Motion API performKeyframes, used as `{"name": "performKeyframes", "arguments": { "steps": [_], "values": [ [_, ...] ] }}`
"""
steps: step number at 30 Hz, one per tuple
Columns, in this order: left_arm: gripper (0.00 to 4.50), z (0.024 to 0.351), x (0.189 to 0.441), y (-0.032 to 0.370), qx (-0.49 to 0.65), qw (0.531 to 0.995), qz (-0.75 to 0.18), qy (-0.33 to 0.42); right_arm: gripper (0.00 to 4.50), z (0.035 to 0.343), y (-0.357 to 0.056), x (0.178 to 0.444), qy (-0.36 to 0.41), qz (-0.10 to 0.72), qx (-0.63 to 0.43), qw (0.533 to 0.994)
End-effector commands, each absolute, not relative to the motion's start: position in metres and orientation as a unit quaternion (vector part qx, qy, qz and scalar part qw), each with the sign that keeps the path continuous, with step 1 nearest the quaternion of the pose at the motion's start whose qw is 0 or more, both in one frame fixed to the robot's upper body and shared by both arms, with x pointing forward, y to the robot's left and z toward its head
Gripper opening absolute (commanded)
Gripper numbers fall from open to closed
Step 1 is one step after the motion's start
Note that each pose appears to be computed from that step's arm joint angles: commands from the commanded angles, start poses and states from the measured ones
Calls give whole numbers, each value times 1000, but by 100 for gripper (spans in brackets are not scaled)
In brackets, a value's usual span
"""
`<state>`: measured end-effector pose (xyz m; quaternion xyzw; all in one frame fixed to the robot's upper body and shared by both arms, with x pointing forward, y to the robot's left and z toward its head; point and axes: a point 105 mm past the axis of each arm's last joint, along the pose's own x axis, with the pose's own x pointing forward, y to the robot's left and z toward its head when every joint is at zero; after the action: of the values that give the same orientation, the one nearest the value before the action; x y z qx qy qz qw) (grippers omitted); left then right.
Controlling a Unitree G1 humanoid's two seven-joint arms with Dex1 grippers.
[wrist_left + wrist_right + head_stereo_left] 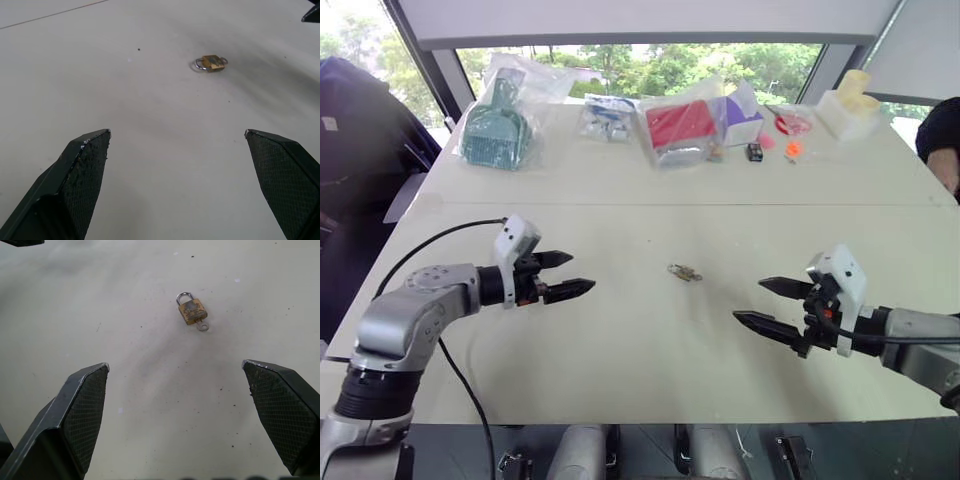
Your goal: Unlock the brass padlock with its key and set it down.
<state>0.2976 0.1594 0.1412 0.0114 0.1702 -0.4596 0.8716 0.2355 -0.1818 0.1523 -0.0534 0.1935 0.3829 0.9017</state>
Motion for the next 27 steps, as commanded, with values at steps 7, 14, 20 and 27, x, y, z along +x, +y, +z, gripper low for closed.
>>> {"name": "performKeyframes", "arguments": {
  "steps": [7, 14, 20, 27],
  "values": [
    [450, 150, 298, 162, 6, 880, -454, 141, 442, 161, -175, 237, 169, 395, -65, 900],
    [450, 151, 295, 159, 7, 875, -464, 142, 442, 159, -173, 238, 167, 396, -65, 901],
    [450, 155, 299, 158, 21, 873, -467, 137, 442, 158, -172, 244, 164, 392, -62, 903],
    [450, 238, 342, 138, 162, 821, -545, 48, 442, 166, -167, 260, 148, 382, -94, 907]
  ]
}}
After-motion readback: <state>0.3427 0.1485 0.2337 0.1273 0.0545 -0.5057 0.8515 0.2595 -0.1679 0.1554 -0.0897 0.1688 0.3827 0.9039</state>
